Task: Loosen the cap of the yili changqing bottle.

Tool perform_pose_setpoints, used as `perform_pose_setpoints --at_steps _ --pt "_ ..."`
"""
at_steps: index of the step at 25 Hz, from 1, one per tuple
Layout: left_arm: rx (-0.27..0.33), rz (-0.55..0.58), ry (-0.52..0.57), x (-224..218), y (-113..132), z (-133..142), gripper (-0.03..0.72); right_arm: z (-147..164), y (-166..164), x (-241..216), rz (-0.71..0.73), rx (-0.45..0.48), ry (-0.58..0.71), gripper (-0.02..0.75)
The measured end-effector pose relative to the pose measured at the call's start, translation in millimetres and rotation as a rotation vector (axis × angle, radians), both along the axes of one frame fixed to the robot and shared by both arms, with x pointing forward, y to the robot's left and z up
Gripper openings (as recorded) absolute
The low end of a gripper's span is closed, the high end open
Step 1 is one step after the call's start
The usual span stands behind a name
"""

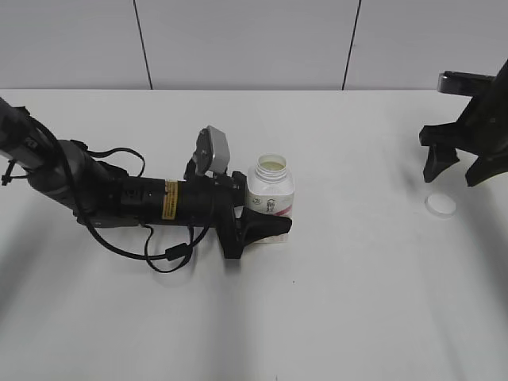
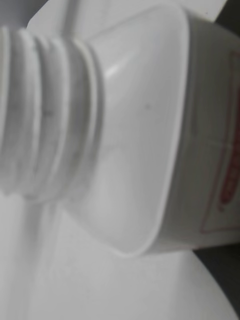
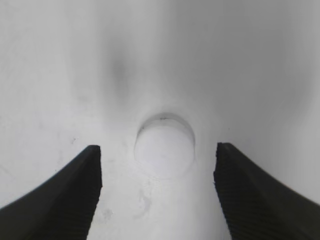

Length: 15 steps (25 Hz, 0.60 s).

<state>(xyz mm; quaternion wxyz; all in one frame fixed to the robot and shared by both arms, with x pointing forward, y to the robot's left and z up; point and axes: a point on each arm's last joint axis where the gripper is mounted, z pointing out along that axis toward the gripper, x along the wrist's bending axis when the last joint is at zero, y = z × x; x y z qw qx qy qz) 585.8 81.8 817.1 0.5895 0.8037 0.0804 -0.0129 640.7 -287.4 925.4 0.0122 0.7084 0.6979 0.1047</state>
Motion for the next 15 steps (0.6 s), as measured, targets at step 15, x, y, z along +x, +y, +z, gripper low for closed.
perform_pose_setpoints --at_steps 15 --pt "-0.001 0.051 -0.067 6.2 0.2 2.9 0.416 8.2 -0.1 4.8 0.000 -0.001 -0.029 0.552"
